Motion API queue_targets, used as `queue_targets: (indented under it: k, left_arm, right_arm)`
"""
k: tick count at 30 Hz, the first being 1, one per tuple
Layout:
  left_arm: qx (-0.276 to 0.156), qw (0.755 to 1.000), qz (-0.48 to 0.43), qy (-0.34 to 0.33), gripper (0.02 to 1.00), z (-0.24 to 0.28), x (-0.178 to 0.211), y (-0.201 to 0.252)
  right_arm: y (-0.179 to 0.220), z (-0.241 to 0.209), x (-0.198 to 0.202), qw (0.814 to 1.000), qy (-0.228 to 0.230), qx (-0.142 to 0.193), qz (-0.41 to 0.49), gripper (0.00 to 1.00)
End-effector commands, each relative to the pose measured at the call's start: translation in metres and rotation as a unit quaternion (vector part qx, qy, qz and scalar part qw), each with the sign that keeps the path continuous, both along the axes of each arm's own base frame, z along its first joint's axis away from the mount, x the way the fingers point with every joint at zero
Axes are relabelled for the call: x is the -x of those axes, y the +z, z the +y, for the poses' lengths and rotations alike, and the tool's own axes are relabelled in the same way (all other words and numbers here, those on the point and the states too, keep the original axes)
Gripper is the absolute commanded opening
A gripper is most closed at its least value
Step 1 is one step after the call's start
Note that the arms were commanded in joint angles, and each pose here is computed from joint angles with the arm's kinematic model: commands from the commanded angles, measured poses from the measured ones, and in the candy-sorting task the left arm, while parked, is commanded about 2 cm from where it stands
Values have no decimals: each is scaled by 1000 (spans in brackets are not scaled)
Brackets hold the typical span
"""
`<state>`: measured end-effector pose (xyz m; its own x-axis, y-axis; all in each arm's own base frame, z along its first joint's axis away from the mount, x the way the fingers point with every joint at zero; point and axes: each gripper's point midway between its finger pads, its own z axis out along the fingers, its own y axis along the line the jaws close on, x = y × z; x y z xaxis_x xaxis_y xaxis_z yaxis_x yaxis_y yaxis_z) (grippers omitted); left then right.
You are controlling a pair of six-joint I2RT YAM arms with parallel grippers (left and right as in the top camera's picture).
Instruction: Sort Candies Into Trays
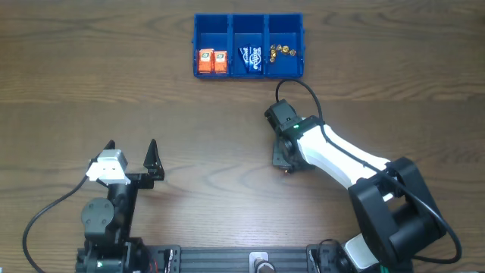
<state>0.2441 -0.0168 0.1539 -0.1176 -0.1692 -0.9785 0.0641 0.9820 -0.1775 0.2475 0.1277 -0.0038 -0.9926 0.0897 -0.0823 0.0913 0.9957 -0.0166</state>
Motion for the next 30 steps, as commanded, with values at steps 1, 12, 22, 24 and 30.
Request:
queue_targets:
  k: [1,12,22,24,30]
  left_arm:
    - [-3,1000,24,-6,998,-1,1,-16]
    - [-3,1000,24,-6,996,-1,1,-16]
    - [-3,1000,24,-6,998,-1,1,-16]
    - [-3,1000,24,-6,998,-1,1,-16]
    - [-3,1000,24,-6,998,-1,1,-16]
  right_arm:
    - [36,16,-18,998,19,-26,-59,139]
    - [219,1,-235,947,42,39,-315,141]
    - [110,24,-307,958,48,23,-283,150]
    - [107,24,-307,959,48,24,-280,211]
    - [112,20,-307,958,46,25,-282,533]
